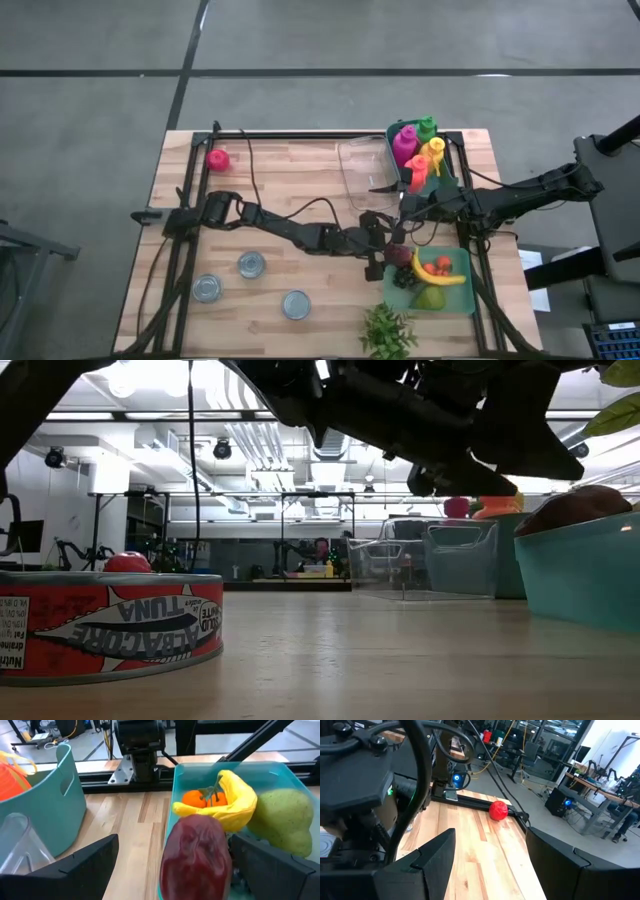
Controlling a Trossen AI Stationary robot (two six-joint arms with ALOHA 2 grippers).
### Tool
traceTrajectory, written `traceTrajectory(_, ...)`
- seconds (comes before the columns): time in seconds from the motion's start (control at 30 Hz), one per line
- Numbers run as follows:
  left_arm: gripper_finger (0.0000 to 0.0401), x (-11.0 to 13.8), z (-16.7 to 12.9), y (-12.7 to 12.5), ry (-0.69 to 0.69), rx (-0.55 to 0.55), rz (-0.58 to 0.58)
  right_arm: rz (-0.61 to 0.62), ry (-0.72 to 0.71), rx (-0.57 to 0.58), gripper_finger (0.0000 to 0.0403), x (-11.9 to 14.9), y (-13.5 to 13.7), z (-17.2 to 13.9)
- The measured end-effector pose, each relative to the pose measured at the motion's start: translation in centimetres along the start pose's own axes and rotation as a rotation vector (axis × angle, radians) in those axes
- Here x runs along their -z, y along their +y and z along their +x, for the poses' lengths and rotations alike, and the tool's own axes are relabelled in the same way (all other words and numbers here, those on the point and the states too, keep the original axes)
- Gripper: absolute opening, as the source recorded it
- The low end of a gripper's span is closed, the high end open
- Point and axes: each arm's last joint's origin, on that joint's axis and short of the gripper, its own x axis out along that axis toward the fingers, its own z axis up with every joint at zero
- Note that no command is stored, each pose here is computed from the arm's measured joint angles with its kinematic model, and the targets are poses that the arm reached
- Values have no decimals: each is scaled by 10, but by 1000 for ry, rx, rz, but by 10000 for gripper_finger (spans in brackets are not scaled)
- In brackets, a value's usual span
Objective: Pick & Place Food Item
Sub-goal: Put the red apple into the green transparent bin
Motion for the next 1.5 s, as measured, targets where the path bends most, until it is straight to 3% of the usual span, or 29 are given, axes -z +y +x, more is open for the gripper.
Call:
traceTrajectory(0.43,390,24,15,-1,3,11,-8,-3,7,-2,239,1,0,0)
traceTrajectory(0.87,390,21,15,-2,-19,44,-3,-8,20,-5,239,2,0,0)
traceTrajectory(1.13,390,0,-1,3,24,42,5,-8,20,-5,239,2,0,0)
traceTrajectory(1.5,390,-6,-11,10,99,-124,15,-8,20,-5,239,2,1,0)
